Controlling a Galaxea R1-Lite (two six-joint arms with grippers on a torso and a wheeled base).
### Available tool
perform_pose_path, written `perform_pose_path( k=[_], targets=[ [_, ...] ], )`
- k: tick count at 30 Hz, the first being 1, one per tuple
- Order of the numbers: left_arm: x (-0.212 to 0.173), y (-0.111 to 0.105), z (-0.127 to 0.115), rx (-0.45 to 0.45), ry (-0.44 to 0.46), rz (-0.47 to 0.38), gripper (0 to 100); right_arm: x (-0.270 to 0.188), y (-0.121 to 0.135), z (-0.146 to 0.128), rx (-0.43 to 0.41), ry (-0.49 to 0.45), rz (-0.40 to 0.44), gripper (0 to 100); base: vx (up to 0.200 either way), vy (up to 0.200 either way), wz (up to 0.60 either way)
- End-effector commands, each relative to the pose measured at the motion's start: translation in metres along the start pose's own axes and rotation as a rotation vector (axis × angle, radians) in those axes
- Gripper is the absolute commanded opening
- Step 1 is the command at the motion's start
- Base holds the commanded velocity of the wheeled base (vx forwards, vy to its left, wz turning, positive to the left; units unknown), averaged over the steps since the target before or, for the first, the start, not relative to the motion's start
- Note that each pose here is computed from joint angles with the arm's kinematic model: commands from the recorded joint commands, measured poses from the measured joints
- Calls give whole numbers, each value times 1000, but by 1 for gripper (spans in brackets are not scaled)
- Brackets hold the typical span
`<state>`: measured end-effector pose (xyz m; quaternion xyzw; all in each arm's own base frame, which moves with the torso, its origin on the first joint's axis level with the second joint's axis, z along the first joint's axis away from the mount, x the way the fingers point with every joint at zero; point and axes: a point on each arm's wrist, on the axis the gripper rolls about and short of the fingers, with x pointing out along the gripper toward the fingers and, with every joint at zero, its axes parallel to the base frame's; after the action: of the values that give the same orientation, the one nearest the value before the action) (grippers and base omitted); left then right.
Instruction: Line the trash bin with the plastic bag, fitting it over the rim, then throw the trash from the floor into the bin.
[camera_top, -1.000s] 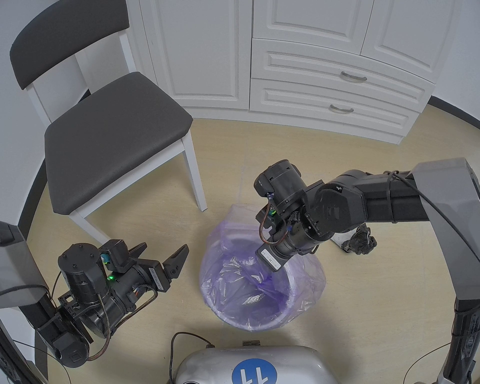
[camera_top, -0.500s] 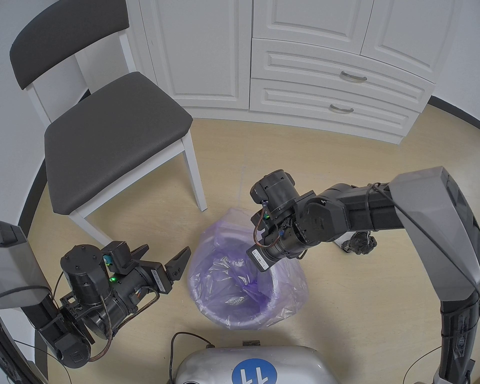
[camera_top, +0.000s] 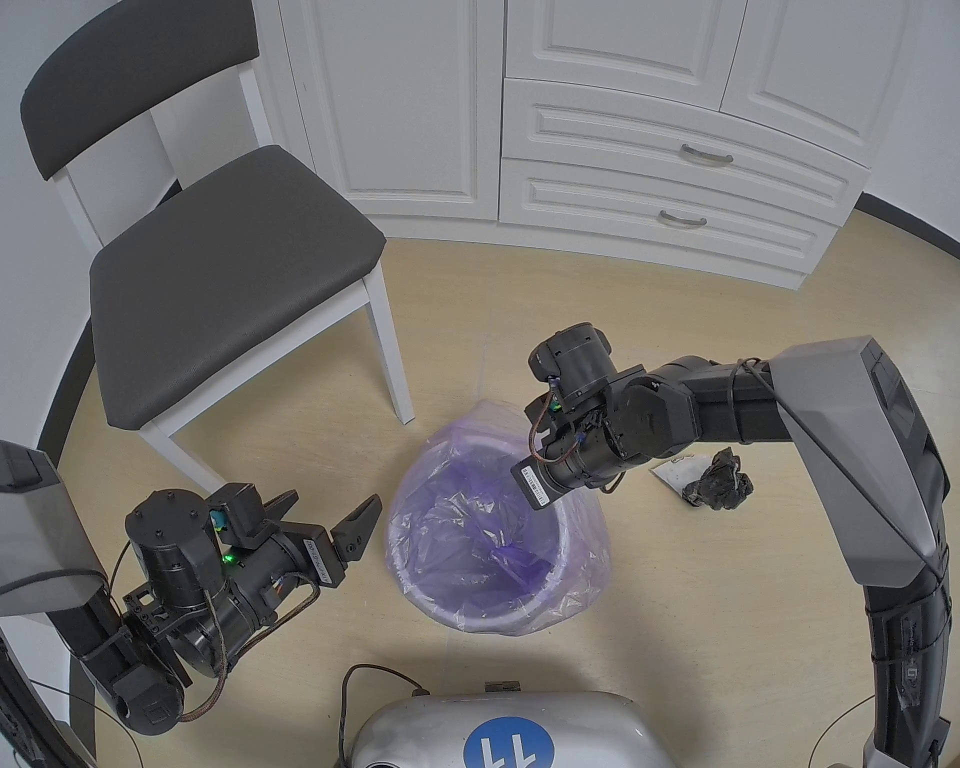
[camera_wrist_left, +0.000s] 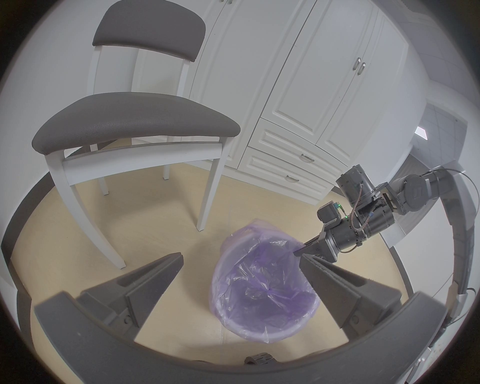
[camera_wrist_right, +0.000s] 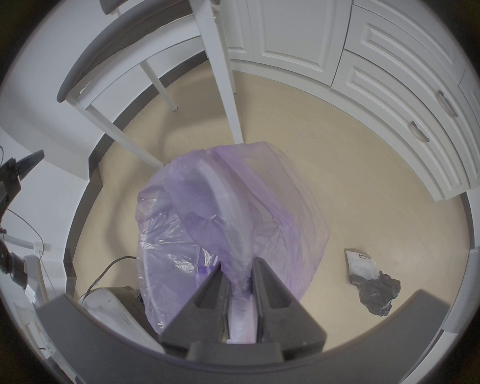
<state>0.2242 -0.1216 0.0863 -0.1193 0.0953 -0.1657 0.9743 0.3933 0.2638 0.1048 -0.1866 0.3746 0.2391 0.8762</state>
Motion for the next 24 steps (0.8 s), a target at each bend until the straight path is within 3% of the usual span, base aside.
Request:
perform_pose_path(
  k=[1, 11, 22, 23, 24],
  targets=[
    [0, 0, -1, -1, 2, 3, 100, 11, -9, -3, 18, 15, -12, 0, 0, 0, 0],
    [0, 0, 0, 0, 1, 2, 100, 24, -36, -8, 63, 28, -49, 0, 0, 0, 0],
    [0, 0, 0, 0, 1, 2, 100, 26, -45, -8, 77, 24, -52, 0, 0, 0, 0],
    [0, 0, 0, 0, 1, 3, 100, 26, -45, -8, 76, 22, -50, 100, 0, 0, 0],
    [0, 0, 0, 0, 1, 3, 100, 27, -45, -8, 76, 20, -50, 100, 0, 0, 0]
  ],
)
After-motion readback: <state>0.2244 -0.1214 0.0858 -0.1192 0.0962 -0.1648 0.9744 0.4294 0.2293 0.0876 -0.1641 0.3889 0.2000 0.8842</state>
